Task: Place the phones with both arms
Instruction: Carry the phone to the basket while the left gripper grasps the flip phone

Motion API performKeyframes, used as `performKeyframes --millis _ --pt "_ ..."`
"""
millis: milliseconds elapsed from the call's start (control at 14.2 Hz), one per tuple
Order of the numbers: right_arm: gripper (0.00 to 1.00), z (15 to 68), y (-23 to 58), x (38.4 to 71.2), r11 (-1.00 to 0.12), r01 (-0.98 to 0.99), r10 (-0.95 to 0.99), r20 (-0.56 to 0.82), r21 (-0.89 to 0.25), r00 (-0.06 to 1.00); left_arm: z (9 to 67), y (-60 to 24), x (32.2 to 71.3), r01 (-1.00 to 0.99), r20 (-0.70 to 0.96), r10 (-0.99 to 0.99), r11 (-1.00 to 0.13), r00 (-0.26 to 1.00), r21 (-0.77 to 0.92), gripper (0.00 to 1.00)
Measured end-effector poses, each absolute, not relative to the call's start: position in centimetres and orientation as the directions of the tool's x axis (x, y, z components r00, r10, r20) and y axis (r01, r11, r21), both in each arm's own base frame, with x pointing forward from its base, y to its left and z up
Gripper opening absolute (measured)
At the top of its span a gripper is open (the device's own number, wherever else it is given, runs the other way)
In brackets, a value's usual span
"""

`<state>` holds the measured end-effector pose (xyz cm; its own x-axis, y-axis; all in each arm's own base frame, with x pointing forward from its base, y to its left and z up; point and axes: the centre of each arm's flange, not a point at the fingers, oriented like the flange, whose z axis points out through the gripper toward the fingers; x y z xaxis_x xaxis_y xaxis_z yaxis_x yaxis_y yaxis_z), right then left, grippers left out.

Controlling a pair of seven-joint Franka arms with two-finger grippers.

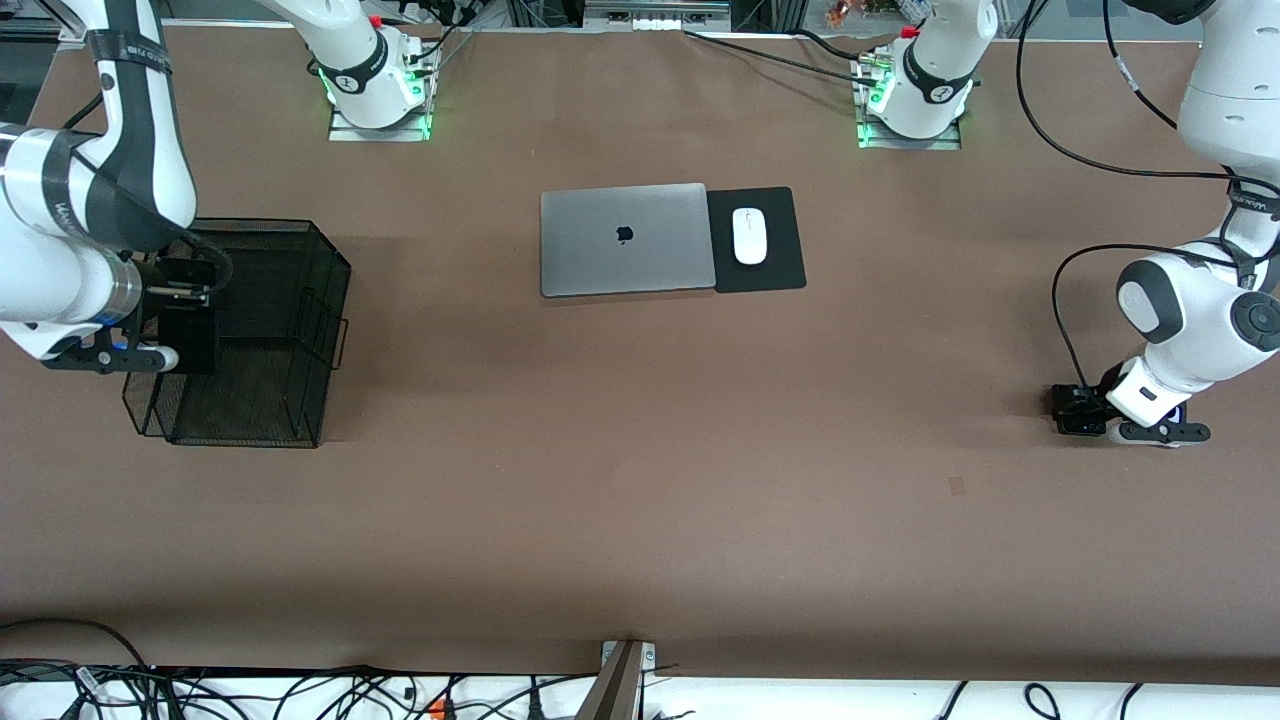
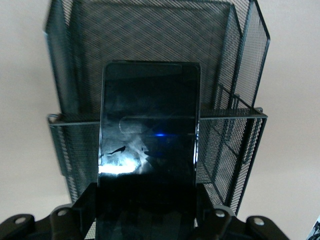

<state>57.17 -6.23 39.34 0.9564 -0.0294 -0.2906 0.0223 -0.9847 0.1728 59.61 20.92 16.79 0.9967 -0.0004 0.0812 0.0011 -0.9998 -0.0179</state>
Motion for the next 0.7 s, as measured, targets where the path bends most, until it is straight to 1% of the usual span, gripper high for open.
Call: performKeyframes --millis 211,493,704 --pt "0.80 38.6 -7.7 54.2 -0.980 0.044 -0.013 -0.284 0.194 0.959 16.8 20.9 59.8 0.002 0.083 0.000 -1.000 0.997 -0.018 0.80" --pt "0.80 39.3 -9.5 51.2 -0.986 0.017 -0.026 -0.258 0.165 0.966 17.0 19.9 60.6 0.009 0.094 0.008 -1.000 0.996 -0.015 0.80" --pt "0.80 38.4 -11.1 49.3 -0.989 -0.011 -0.050 -0.264 0.145 0.963 18.2 18.5 62.2 0.001 0.097 0.000 -1.000 0.995 -0.012 0.80"
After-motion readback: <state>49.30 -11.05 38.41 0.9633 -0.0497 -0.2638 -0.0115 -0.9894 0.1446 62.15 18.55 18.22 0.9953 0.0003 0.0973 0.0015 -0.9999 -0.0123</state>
